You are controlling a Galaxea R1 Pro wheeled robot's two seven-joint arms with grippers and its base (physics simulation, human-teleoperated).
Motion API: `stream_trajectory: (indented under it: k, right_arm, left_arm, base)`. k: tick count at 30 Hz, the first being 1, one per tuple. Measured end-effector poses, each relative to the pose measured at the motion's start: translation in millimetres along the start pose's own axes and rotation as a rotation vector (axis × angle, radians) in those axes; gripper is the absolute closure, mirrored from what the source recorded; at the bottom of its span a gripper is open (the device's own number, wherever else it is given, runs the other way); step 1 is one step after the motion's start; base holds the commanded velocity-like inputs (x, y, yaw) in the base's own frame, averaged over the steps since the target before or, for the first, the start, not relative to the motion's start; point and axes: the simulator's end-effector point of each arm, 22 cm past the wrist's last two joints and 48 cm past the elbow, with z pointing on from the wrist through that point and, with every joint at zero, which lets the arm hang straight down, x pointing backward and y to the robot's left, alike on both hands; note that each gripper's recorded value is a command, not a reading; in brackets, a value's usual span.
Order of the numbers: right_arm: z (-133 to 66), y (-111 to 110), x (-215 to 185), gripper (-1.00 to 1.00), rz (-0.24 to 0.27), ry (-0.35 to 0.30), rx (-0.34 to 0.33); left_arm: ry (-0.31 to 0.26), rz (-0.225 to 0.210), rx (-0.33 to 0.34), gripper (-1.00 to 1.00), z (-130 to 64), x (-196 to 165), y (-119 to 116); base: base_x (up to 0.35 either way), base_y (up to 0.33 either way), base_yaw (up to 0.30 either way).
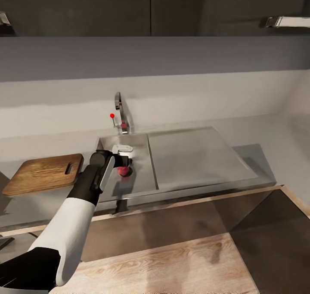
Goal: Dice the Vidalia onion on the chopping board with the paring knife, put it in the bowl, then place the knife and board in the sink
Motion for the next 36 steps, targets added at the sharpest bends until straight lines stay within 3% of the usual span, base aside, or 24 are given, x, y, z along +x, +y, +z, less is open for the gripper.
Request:
stream_trajectory:
  k: [36]
  right_arm:
    - [-2.7, 1.8, 24.4, -1.0, 0.007, 0.057, -0.001]
  left_arm:
    - [0.096, -0.001, 0.003, -1.0, 36.6, 44.2, 0.1]
  base:
    - [0.073, 0.0, 0.0]
